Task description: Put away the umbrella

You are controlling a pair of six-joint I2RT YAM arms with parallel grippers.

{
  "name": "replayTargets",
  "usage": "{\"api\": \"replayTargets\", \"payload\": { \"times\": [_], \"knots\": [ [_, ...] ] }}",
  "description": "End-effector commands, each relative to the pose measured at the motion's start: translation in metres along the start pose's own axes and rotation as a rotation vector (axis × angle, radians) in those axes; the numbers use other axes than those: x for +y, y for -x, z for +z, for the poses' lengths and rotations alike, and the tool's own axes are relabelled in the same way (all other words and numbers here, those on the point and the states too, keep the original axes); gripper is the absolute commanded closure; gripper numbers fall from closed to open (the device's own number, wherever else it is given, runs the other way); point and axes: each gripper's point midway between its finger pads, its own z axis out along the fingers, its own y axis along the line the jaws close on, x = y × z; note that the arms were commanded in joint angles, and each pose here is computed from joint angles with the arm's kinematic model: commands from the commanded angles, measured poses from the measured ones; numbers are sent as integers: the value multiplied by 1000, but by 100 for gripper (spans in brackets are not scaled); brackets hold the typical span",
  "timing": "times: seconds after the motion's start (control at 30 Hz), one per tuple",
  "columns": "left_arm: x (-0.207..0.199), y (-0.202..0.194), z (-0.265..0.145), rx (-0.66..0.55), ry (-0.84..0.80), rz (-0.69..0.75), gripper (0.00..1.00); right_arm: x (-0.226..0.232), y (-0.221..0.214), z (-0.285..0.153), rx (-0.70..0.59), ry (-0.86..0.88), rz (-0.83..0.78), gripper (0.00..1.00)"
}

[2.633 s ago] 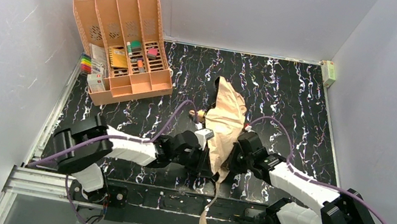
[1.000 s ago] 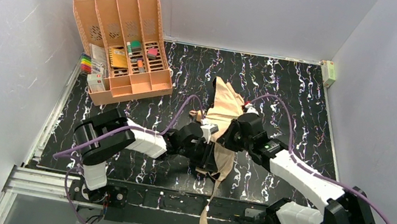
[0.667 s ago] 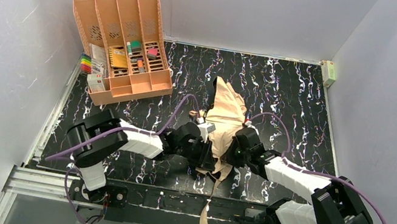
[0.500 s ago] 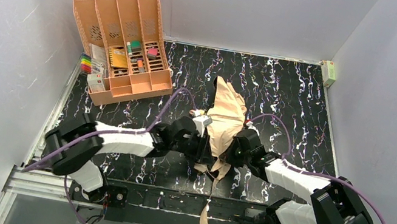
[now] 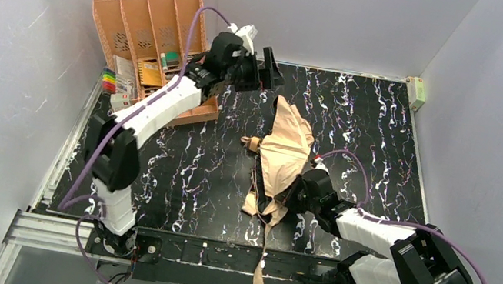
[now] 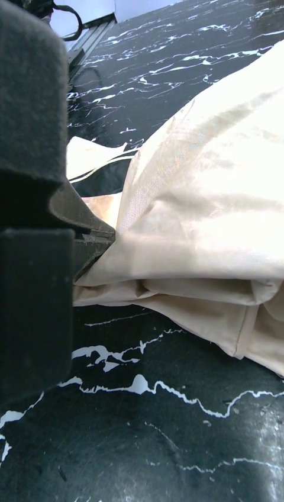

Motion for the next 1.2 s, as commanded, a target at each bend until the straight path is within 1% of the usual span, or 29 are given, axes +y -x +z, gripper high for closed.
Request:
{"api": "replayTargets", "payload": {
  "times": [0.0, 0.17, 0.3, 0.53, 0.87, 1.0, 1.17],
  "knots": [
    [45, -30, 32, 182, 132, -166, 2, -60, -42, -6, 135, -198, -13, 100],
    [54, -46, 67, 264, 115, -275, 2, -58, -41, -5, 135, -190, -18, 100],
    [56, -49, 84, 271, 94, -318, 2, -58, -42, -5, 139, -187, -17, 100],
    [40, -35, 106, 265, -3, -341, 2, -60, -45, -5, 148, -189, -16, 100],
    [36, -39, 129, 311, -65, -379, 2, -62, -47, -2, 156, -194, -15, 100],
    [38, -46, 130, 336, -60, -381, 6, -62, -47, -1, 159, -197, -14, 100],
    [39, -53, 133, 361, -63, -380, 18, -63, -48, -1, 162, -202, -13, 100]
  ]
}}
